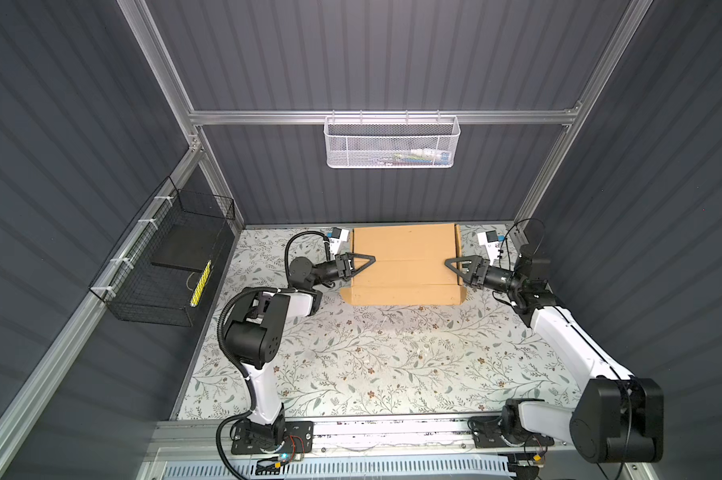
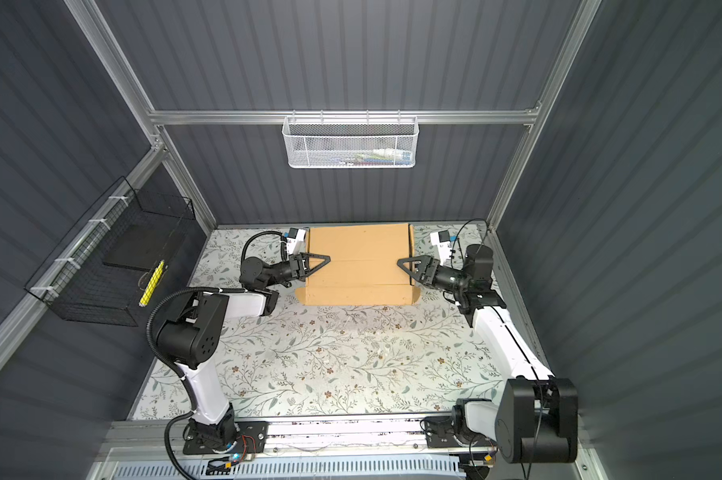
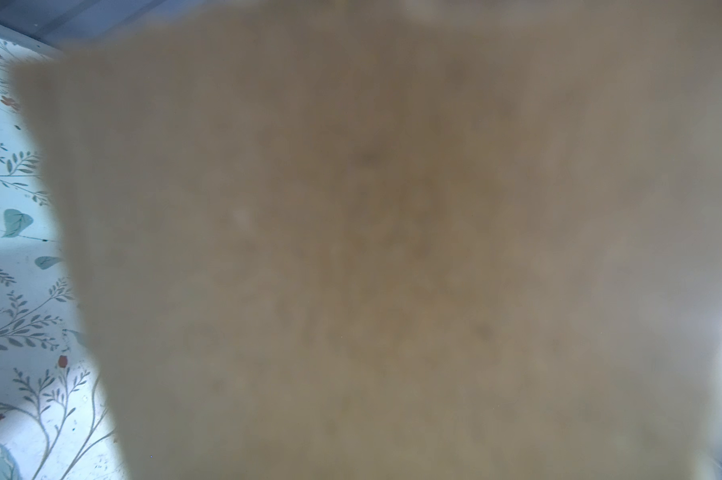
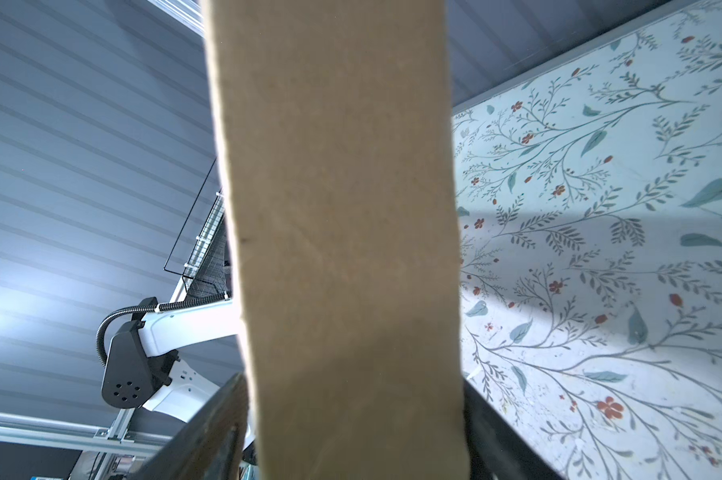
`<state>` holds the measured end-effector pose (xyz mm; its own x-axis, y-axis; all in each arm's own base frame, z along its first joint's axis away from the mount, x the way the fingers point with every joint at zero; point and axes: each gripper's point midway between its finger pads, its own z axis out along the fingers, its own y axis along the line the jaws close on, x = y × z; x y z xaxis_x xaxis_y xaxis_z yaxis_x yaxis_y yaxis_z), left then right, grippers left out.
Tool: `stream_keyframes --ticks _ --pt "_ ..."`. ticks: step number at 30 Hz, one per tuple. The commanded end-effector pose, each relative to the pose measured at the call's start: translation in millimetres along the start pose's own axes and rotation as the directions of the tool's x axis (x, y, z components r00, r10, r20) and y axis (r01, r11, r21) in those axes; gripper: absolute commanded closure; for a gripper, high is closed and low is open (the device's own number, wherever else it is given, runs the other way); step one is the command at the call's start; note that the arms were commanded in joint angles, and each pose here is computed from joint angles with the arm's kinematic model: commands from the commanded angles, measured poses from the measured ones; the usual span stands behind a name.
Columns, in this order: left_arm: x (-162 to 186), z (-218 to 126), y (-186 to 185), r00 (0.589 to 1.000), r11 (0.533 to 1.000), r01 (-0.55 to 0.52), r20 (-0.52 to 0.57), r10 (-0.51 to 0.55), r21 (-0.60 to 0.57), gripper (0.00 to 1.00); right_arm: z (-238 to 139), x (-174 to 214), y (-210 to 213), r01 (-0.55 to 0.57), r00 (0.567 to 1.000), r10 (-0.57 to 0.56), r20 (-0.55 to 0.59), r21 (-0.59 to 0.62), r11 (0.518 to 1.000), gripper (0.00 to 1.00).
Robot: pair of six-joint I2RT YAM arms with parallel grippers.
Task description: Fold the paper box
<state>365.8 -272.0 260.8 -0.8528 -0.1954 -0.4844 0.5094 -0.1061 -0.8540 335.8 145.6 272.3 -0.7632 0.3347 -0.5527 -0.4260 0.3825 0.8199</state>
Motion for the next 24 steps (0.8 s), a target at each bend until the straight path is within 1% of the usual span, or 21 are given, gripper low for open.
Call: stream_keyframes --ticks 1,6,8,11,14,21,24 --pt "-7.2 -5.9 -16.8 0.999 0.999 -0.042 0.027 0.042 0.016 0.53 -9.5 -1.6 4.0 0.048 0.999 -0.048 0.025 -0.005 0.999 0.25" --pt "-13.6 -14.4 -12.1 0.998 1.0 0.008 0.063 -0.008 0.001 0.54 -25.3 -7.0 -5.8 0.073 0.993 -0.078 0.086 0.055 0.996 0.25" --pt "-17.4 -17.7 -8.4 0.996 0.998 0.056 0.075 -0.055 -0.002 0.54 -30.6 -9.2 -10.3 0.098 0.988 -0.109 0.11 0.098 0.99 0.25" --pt "-22.4 -22.9 1.1 0.989 0.993 0.115 0.091 -0.114 -0.01 0.54 -33.8 -10.6 -22.2 0.127 0.982 -0.148 0.119 0.17 0.977 0.24" --pt "-26.3 -26.4 11.5 0.979 0.983 0.18 0.102 -0.178 -0.015 0.54 -35.2 -12.5 -31.6 0.156 0.974 -0.188 0.13 0.218 0.963 0.24" --pt "-38.8 -25.4 25.0 0.937 0.944 0.33 0.123 -0.328 0.003 0.54 -37.1 -21.2 -39.2 0.26 0.941 -0.307 0.141 0.278 0.925 0.24" --pt "-39.9 -26.4 36.1 0.893 0.902 0.432 0.134 -0.429 0.01 0.55 -36.9 -23.3 -40.8 0.316 0.921 -0.366 0.134 0.293 0.902 0.23"
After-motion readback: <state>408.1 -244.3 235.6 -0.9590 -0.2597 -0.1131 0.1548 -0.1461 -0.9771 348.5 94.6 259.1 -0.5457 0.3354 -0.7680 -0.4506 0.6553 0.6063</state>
